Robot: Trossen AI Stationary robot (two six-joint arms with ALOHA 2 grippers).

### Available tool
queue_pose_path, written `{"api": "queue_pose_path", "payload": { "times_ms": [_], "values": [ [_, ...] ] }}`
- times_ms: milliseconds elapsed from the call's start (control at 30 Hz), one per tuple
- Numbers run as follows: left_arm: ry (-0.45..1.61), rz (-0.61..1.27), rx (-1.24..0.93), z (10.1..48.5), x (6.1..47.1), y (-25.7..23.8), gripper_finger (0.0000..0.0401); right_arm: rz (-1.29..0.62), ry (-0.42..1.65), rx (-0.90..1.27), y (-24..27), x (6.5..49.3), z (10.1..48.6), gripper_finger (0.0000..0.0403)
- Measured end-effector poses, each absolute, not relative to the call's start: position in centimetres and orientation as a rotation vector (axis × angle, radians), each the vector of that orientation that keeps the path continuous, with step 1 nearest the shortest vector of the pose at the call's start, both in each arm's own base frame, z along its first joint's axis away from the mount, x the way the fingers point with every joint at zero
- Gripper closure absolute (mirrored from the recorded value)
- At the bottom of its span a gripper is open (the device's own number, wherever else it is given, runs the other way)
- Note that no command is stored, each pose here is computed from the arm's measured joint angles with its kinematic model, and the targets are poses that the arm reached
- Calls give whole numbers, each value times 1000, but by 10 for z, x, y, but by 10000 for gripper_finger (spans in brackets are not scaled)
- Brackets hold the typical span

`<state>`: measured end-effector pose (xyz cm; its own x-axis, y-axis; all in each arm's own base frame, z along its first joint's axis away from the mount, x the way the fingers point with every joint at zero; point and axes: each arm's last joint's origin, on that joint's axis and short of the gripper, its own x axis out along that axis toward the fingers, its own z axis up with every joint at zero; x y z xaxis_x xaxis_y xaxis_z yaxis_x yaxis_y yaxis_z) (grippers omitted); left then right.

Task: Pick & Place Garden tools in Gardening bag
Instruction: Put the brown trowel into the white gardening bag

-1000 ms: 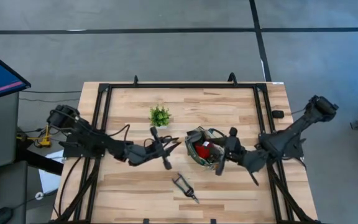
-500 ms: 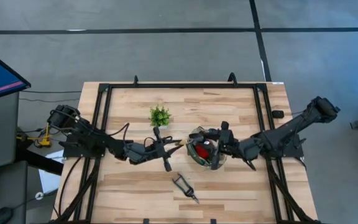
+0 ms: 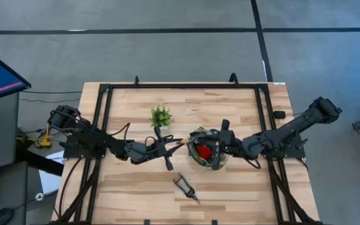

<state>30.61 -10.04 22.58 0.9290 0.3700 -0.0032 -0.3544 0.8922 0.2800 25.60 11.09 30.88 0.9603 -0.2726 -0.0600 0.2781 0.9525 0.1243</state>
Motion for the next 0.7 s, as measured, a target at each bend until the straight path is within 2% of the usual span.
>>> {"api": "queue_pose_path", "payload": {
  "times_ms": [67,333,700],
  "values": [
    [54,374,280,226,306,-100,348,-274,35,105,112,256,310,396],
    [53,370,257,226,306,-101,344,-271,41,82,112,256,310,401],
    [53,361,252,225,305,-104,298,-258,61,63,117,253,308,403]
  ]
}}
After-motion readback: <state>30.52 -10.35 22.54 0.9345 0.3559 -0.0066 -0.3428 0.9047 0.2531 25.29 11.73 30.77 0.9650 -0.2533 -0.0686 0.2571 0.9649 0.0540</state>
